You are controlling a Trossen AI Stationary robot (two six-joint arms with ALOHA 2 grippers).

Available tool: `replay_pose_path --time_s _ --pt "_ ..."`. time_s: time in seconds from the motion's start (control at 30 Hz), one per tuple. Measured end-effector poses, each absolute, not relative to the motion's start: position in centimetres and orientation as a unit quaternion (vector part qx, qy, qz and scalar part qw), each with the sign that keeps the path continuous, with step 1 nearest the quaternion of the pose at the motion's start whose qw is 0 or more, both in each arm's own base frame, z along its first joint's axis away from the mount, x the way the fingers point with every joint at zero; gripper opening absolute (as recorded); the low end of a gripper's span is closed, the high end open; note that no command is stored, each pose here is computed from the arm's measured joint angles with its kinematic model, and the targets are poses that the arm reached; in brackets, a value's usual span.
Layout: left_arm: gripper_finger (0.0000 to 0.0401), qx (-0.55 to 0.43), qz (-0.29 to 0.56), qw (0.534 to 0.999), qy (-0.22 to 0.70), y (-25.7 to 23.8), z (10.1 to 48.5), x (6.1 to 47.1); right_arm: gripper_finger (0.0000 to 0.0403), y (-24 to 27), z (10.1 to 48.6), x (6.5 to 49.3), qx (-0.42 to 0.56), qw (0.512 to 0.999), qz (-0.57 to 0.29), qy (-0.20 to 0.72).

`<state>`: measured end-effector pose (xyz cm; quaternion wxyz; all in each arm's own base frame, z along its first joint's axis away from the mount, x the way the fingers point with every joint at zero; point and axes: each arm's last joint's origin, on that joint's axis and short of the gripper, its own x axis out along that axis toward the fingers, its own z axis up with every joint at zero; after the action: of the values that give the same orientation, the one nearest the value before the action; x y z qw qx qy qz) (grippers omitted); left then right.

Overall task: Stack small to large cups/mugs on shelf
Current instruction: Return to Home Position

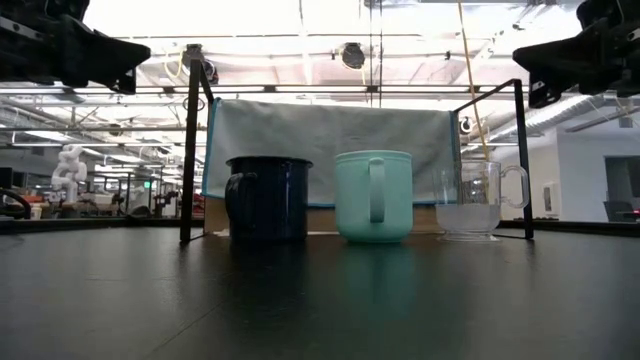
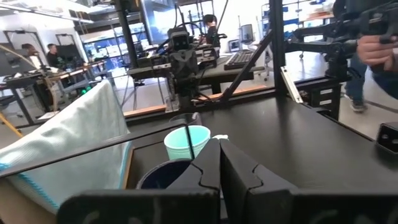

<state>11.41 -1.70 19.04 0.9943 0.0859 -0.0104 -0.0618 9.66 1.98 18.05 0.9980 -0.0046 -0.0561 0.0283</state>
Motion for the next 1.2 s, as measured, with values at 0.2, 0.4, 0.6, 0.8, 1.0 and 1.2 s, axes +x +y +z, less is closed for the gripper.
replay_pose_path --time_s 0.2,0.4,0.6,0.8,1.0,1.2 --pt "0.0006 0.085 -0.064 0.994 -0.010 -1.71 19.04 11.41 0.0000 2.06 17.73 9.69 -0.009 0.998 0.041 -0.040" --pt "0.0002 0.075 -0.065 0.995 -0.004 -1.71 18.94 11.41 0.0000 2.06 17.73 9.69 -0.009 0.998 0.041 -0.040" --pt "0.0018 0.064 -0.066 0.996 0.004 -1.72 18.78 11.41 0.0000 2.06 17.85 9.68 -0.009 0.998 0.041 -0.046" --pt "0.0023 0.061 -0.066 0.996 0.005 -1.72 18.77 11.41 0.0000 2.05 17.95 9.67 -0.012 0.998 0.040 -0.051" --pt "0.0023 0.050 -0.066 0.997 0.006 -1.72 18.76 11.41 0.0000 2.05 17.95 9.67 -0.007 0.998 0.040 -0.051" --pt "0.0024 0.050 -0.066 0.997 0.006 -1.72 18.76 11.41 0.0000 2.05 17.94 9.67 -0.008 0.998 0.040 -0.051"
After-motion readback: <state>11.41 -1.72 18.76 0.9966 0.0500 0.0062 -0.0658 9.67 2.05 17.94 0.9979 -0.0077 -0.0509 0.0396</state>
